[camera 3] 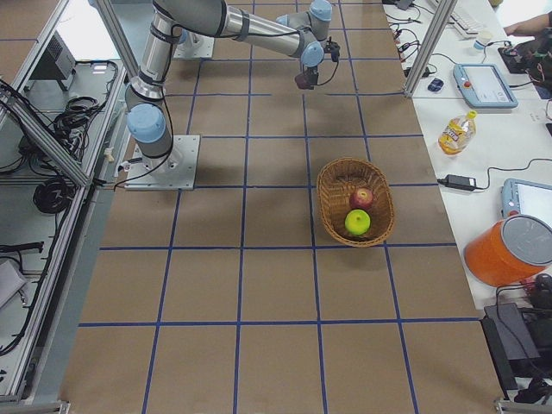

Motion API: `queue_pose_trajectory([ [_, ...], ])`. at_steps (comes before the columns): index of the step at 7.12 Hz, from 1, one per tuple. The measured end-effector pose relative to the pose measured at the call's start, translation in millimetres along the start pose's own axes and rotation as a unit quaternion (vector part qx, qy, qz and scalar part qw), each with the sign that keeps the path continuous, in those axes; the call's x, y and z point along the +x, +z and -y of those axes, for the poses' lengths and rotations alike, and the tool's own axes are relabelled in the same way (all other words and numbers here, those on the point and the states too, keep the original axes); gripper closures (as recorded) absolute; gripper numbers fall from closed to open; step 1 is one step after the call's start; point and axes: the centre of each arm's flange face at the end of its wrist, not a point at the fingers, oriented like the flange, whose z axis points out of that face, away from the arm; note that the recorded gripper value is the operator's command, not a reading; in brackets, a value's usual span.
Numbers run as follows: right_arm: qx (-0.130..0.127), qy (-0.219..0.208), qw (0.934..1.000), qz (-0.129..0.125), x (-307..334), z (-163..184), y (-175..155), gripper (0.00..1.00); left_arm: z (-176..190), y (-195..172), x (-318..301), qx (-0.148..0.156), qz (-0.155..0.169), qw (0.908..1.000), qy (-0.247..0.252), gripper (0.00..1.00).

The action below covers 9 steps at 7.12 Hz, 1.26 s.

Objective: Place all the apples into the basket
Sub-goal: 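Carry the dark apple with the right gripper into the basket and release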

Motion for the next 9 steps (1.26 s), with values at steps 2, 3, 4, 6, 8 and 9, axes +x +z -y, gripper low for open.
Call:
queue_pose_trajectory([
  [2, -0.012, 0.002, 0.9999, -0.004, 121, 45, -55, 1.0, 0, 0, 0, 0.0, 0.0, 1.0, 0.0, 0.0],
  [3, -0.017, 0.003, 0.9998, -0.005, 179, 58, -76, 1.0, 0, 0, 0, 0.0, 0.0, 1.0, 0.0, 0.0],
  [4, -0.02, 0.003, 0.9998, -0.008, 229, 66, -87, 1.0, 0, 0, 0, 0.0, 0.0, 1.0, 0.0, 0.0],
  [6, -0.025, -0.002, 0.9995, -0.02, 315, 73, -83, 1.0, 0, -1, 0, 0.001, 0.0, 1.0, 0.0, 0.0],
  [8, -0.033, 0.0, 0.9991, -0.028, 384, 77, -57, 0.96, 0, 0, 0, 0.0, 0.0, 1.0, 0.0, 0.0],
  [9, -0.038, 0.006, 0.9989, -0.027, 409, 79, -39, 0.16, 0, 0, 0, 0.0, 0.0, 1.0, 0.0, 0.0],
])
